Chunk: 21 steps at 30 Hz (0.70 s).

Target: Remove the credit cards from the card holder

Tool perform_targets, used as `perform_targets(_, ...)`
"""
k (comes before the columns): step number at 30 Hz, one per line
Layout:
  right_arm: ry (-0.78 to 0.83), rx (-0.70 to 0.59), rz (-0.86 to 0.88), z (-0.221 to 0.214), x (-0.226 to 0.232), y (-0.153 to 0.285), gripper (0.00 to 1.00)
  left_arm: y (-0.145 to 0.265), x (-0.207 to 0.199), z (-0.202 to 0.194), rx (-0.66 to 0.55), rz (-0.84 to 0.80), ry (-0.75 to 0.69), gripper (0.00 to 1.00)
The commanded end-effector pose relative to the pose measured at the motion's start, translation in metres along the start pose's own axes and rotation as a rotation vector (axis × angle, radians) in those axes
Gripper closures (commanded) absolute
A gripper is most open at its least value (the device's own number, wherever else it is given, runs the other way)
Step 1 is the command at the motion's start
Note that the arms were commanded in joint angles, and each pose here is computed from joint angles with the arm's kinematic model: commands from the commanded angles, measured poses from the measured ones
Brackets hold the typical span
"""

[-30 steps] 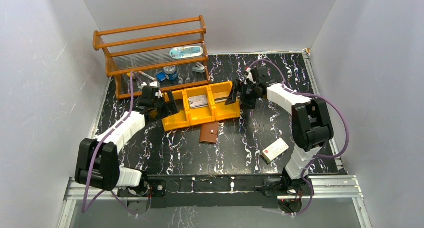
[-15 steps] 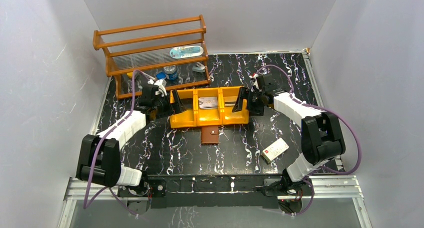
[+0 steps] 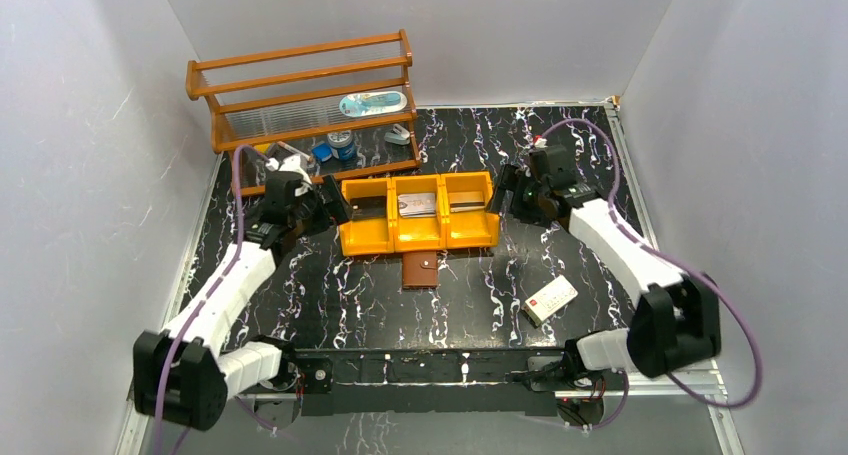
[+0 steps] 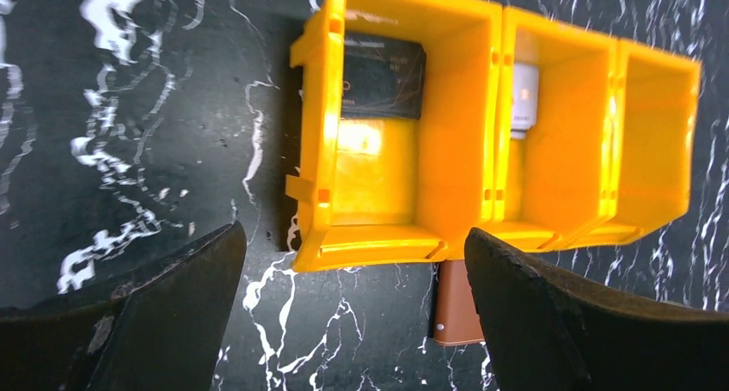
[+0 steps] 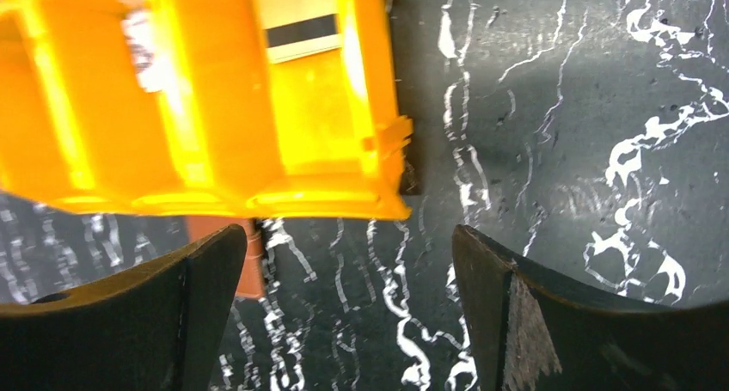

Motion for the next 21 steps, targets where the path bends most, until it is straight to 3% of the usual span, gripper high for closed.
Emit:
perform_targets(1, -0.032, -0.069, 0.135, -0.014, 0.017, 0.028, 0.02, 0.036, 0.008, 0.008, -0.070, 0.155, 0.056, 0.02)
perform_targets(5, 0.025, -0.014, 0.132, -0.053, 0.038, 0.024, 0.05, 0.047, 0.013, 0.002, -0.021, 0.211, 0.058, 0.02)
perform_targets(11, 0.104, -0.032, 0.064, -0.106, 0.063, 0.005, 0.14, 0.056, 0.015, -0.012, 0.006, 0.191, 0.024, 0.02)
perform_targets(21, 0.215, -0.040, -0.035, -0.141, 0.097, -0.034, 0.21, 0.066, 0.020, -0.027, -0.096, 0.162, -0.035, 0.02)
Point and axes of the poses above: each gripper's point midway between its finger pads, its own y axis back along the fingers, its own x axis along the line the jaws close on, z = x × y, the point moved 9 cm from there along y, back along the fingers, and after that the axes turned 14 degrees about -y, right-handed, at the moved point
